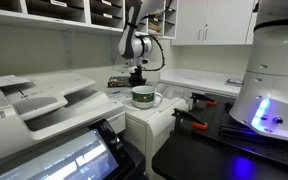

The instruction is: Put the marker into the mug.

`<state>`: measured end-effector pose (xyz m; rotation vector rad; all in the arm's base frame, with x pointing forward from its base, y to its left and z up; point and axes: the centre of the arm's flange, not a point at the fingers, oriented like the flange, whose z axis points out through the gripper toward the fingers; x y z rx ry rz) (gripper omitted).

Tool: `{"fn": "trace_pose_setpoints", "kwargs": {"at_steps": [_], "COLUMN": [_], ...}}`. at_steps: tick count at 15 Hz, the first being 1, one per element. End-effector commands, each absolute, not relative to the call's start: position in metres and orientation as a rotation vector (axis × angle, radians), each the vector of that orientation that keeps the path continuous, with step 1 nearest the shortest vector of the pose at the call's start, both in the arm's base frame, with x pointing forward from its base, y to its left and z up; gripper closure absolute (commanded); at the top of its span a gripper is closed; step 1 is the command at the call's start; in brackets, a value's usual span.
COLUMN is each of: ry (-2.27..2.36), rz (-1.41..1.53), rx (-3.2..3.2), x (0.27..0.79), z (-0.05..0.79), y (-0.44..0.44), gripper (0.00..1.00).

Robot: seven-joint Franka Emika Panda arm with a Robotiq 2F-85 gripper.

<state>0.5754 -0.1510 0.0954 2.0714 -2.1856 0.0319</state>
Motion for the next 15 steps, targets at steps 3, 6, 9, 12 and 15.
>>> {"fn": "trace_pose_setpoints", "kwargs": {"at_steps": [3,6,9,12,15], "ry": [-1.968,-1.848,-1.744,-1.664,-1.567], "rz": [0.098,0.147,0.195,0.232,0.305], "rx": [2.176,2.191,2.249,2.307,2.337], "x": [0.554,0.531,0.505,0.483,0.463], "z": [0.143,0.183,0.217,0.237,0.251], "y": [-0.157,-0.16,-0.147,-0.122,-0.096], "gripper": [0.94,0.94,0.94,0.94,0.94]}}
